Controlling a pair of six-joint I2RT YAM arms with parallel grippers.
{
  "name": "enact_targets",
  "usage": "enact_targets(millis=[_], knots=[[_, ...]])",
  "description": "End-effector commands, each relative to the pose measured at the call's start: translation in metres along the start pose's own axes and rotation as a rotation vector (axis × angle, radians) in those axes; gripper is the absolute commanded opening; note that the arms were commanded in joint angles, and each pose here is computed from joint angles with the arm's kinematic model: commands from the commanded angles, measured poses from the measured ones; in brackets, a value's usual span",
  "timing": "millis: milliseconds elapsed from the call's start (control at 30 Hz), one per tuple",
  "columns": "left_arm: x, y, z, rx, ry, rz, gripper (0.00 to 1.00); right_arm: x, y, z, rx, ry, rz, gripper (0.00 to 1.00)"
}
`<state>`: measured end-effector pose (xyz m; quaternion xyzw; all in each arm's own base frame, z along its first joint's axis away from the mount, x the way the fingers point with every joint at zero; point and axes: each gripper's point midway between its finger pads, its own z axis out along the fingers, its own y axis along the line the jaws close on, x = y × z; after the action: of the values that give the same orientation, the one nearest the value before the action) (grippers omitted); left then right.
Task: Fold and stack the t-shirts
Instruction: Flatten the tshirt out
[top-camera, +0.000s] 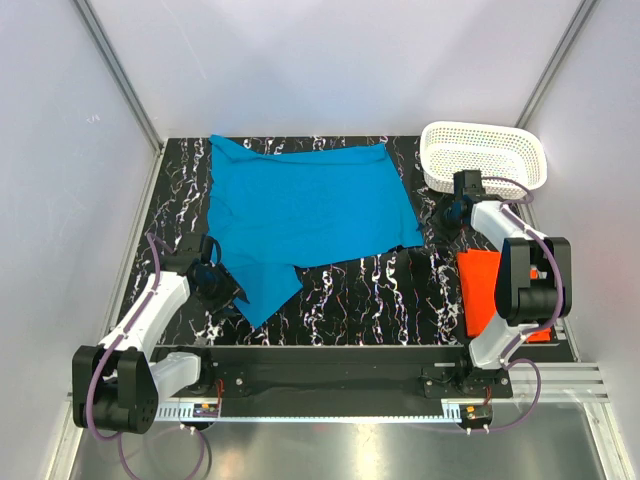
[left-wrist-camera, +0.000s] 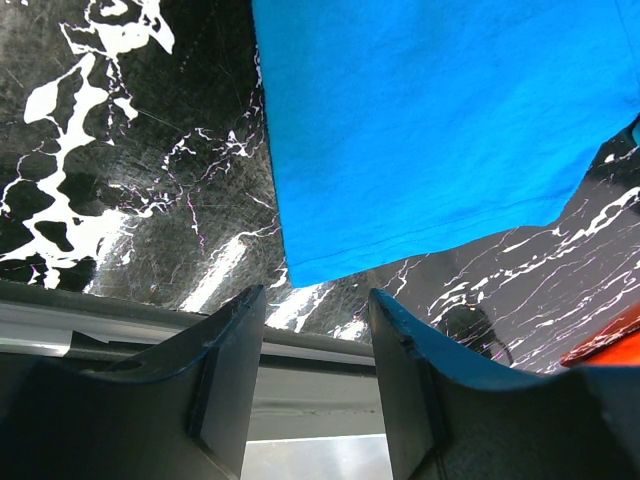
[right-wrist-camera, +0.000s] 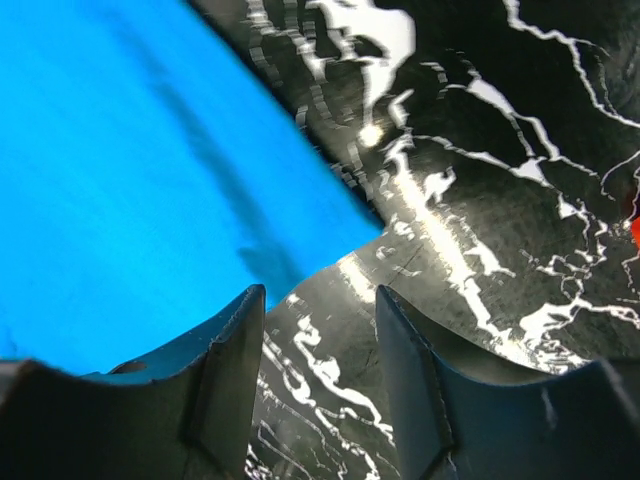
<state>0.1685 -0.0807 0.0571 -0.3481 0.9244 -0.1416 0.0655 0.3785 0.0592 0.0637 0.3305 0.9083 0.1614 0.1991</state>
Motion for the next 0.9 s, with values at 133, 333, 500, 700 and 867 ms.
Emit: enact_targets(millis=[133,333,500,700,867], knots=[[-0.014,-0.009,-0.003,0.016,-0.046,0.003,0.50,-0.005,-0.008,0.022,0.158,-0.026,0.029,0.53],[-0.016,-0.007,0.000,0.005,-0.055,-0.001,0.50,0.000,-0.009,0.032,0.232,-0.039,-0.009,0.49],[-0.016,-0.005,0.002,0.000,-0.053,0.002,0.50,-0.002,-0.016,0.039,0.289,-0.040,-0.024,0.47],[-0.018,-0.006,0.003,0.001,-0.057,0.003,0.50,0.000,-0.017,0.045,0.323,-0.032,-0.039,0.45],[-0.020,-0.007,0.003,0.001,-0.059,0.007,0.51,0.014,-0.009,0.053,0.333,-0.007,-0.076,0.43]])
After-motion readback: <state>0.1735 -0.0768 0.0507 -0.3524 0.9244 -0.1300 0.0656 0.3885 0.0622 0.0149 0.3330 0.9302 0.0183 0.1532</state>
